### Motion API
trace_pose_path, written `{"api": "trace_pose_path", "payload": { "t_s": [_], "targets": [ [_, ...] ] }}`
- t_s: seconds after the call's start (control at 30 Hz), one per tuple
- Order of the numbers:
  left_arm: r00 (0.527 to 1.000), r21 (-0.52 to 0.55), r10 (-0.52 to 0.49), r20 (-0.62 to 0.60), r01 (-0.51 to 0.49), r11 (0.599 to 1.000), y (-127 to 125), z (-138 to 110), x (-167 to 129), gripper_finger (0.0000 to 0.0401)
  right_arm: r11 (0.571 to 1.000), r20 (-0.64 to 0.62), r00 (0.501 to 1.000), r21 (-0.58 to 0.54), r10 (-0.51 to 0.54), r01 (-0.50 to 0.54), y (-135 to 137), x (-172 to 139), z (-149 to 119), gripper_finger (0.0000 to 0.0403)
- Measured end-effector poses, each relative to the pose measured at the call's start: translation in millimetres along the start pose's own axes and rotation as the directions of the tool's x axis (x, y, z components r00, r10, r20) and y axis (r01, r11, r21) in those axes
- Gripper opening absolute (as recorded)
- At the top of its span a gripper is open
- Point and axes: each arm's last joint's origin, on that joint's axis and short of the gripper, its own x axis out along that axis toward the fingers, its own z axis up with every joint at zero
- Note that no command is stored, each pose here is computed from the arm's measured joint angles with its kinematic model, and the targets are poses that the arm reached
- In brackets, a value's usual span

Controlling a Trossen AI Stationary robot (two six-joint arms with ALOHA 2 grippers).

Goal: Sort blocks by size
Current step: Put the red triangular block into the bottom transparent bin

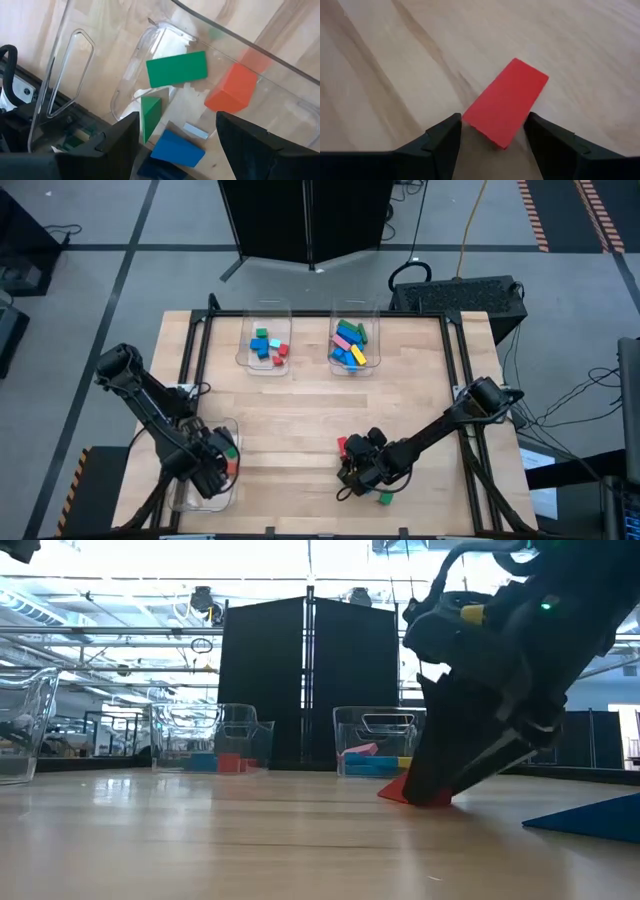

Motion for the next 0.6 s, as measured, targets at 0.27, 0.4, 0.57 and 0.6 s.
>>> {"api": "trace_pose_path", "payload": {
  "t_s": [0.27,0.4,0.57,0.6],
  "targets": [
    [1.0,-0.005,-0.008,0.001,0.008,1.0,-0.6,1.3,0.1,0.0263,0.989,0.016,0.991,-0.068,-0.131,0.131,-14.0,-5.0,0.3,0.0197],
    [0.998,0.054,-0.026,0.058,0.023,0.998,-3.0,3.3,0.0,0.0263,0.986,0.031,0.994,-0.124,-0.109,0.112,-11.5,-5.6,1.6,0.0175],
    [0.989,0.105,-0.068,0.129,0.055,0.993,-7.8,7.7,-3.1,0.0263,0.984,0.058,0.997,-0.165,-0.052,0.061,-5.2,-3.3,5.0,0.0155],
    [0.989,0.101,-0.073,0.132,0.06,0.993,-8.1,8.6,-4.5,0.0263,0.984,0.057,0.997,-0.164,-0.056,0.064,-5.8,-2.3,6.0,0.0153]
  ]
}}
